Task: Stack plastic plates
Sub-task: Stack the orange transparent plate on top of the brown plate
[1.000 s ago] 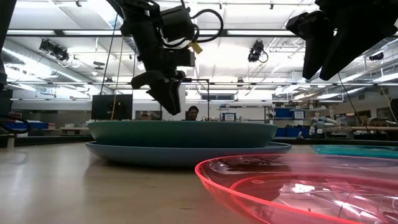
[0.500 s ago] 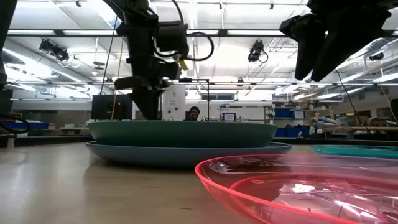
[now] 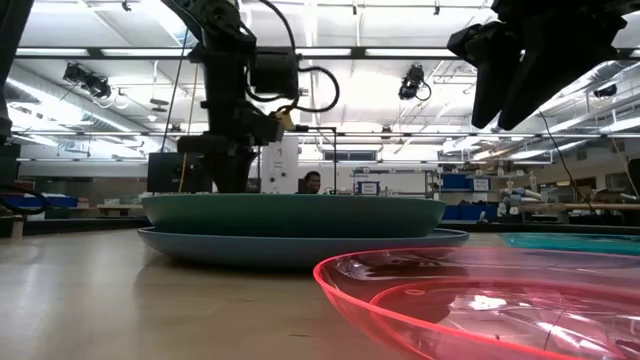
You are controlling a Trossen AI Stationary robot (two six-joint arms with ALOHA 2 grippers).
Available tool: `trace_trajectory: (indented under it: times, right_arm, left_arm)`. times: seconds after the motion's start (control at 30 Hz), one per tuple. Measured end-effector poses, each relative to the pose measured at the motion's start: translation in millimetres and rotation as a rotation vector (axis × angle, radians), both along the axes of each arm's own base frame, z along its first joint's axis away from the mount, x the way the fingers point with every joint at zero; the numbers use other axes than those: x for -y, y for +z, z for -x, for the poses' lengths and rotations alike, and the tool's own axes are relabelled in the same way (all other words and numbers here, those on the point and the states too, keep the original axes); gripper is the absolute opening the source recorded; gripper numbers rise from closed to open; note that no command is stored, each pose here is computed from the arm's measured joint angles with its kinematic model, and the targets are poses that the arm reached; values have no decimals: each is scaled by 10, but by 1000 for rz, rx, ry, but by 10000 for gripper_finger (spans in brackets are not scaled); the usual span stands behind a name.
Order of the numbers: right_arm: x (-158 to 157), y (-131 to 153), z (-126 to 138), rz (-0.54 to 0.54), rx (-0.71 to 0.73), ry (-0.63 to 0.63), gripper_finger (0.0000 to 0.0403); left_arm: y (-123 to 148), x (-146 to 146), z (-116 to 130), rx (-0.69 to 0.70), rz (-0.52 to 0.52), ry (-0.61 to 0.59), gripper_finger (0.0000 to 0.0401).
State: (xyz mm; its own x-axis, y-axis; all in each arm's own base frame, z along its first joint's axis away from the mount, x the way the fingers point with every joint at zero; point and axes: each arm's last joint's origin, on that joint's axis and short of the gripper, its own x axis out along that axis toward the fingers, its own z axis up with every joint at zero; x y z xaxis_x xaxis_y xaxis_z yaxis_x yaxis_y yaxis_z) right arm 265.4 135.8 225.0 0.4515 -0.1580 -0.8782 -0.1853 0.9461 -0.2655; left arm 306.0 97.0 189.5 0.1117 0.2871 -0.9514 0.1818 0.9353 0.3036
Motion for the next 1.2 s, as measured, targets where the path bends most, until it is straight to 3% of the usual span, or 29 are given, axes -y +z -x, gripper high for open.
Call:
trace_trajectory:
  times: [0.13, 0.27, 0.73, 0.87, 1.2]
  right_arm:
    - [-4, 2, -5, -4, 6, 1, 153]
    - [-6, 2, -8, -5, 9, 1, 153]
    - [-45, 2, 11, -19, 10, 0, 153]
    - [-51, 3, 13, -20, 12, -1, 153]
    - [-46, 4, 9, -9, 19, -3, 153]
  left_arm:
    - [-40, -21, -24, 0, -3, -7, 206]
    - [-85, -21, -25, -29, 2, -28, 216]
    - [-56, -115, -160, 141, 44, -126, 150]
    - [-56, -194, -135, 160, 85, -116, 144]
    - [-58, -301, -116, 146, 51, -213, 144]
